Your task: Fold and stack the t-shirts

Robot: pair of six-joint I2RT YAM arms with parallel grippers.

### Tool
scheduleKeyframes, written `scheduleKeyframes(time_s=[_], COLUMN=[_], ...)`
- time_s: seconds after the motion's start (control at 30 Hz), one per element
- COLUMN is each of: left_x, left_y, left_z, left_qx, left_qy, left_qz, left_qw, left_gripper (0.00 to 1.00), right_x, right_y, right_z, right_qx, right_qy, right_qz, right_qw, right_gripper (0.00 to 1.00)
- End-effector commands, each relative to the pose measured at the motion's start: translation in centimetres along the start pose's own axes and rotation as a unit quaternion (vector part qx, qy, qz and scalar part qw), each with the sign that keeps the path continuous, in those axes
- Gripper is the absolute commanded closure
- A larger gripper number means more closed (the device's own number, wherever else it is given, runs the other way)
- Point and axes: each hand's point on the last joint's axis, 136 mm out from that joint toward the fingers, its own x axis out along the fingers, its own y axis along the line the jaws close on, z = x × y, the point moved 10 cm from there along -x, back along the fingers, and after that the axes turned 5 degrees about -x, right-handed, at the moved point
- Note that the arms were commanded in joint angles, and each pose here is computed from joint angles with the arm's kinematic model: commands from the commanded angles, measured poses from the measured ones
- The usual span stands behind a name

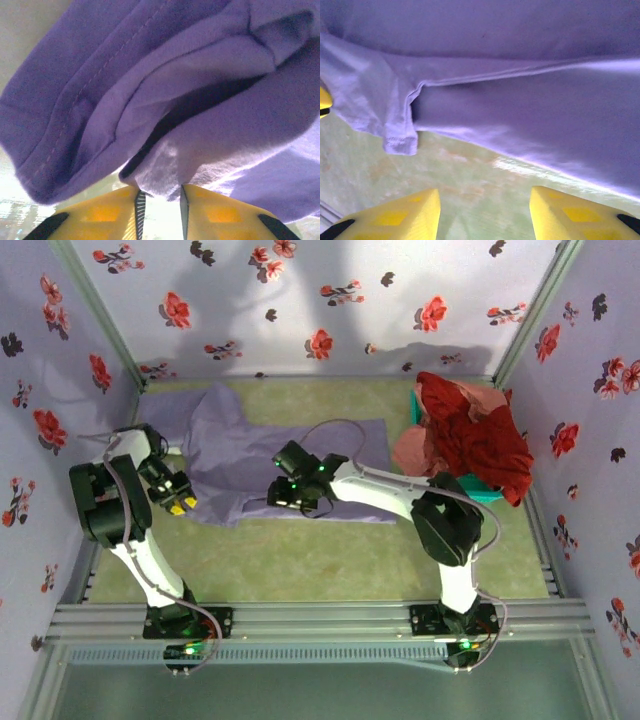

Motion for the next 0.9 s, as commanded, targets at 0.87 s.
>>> scheduleKeyframes(time_s=[0.87], left_x=[-3.9], left_y=[-4.6], left_z=[4.4], left_qx=[-0.043], left_qy=[0.003], left_qz=[-0.195], left_qw=[0.98], left_gripper=[1.0], right_x=[2.7], right_y=[0.3], right_z=[2.1], right_qx=[0.076], right_qy=[-0.027], right_qz=[0.068], right_qw=[0.994], right_gripper=[0.48])
